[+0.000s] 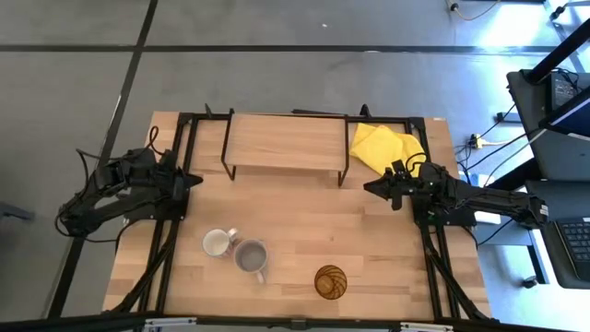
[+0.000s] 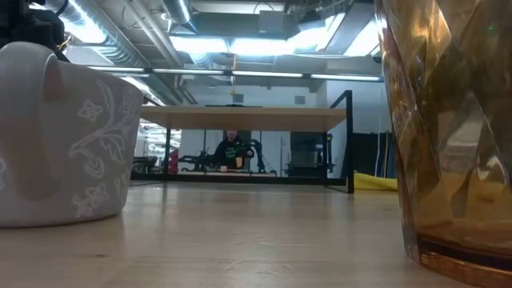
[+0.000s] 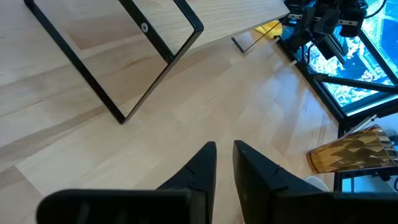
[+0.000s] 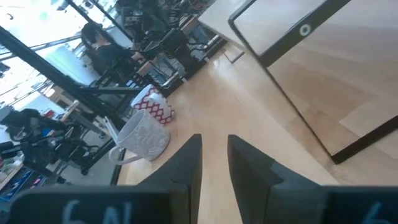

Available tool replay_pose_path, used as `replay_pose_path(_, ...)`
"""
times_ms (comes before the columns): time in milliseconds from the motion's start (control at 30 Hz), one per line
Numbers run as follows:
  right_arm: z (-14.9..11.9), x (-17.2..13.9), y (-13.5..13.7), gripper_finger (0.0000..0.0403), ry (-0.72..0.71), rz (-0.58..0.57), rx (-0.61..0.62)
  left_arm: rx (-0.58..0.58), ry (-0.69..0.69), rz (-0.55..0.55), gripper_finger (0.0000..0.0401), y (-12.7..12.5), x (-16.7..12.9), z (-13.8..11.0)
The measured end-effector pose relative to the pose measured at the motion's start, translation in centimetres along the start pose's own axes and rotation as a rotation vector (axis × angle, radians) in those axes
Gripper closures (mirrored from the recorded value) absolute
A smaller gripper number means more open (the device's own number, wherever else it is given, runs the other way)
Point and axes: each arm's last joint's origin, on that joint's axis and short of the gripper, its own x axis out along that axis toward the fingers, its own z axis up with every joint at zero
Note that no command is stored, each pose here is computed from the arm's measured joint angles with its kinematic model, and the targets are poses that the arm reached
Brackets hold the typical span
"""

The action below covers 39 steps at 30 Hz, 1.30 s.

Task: Stack small to large cups/mugs on shelf
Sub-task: Put the gray mug on the shelf

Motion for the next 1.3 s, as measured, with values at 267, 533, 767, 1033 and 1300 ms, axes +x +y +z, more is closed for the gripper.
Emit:
replay_pose_path(267, 0.1, 0.0, -0.1, 0.0325, -0.036, -0.032, -0.001, 0.0, 0.0, 0.0, 0.0353, 0.0, 0.0, 0.0)
replay_pose_path(533, 0.7, -0.1, 0.0, 0.0325, -0.146, -0.08, -0.002, 0.0, 0.0, 0.0, 0.0353, 0.0, 0.0, 0.0)
replay_pose_path(767, 1.2, -0.1, 0.1, 0.0325, -0.237, -0.118, -0.013, 0.0, 0.0, 0.0, 0.0353, 0.0, 0.0, 0.0)
replay_pose_path(1033, 1.3, -0.2, 0.1, 0.0324, -0.262, -0.14, -0.011, 0.0, 0.0, 0.0, 0.0353, 0.0, 0.0, 0.0)
replay_pose_path(1300, 1.3, -0.2, 0.1, 0.0324, -0.254, -0.135, -0.01, 0.0, 0.001, 0.0, 0.0353, 0.0, 0.0, 0.0)
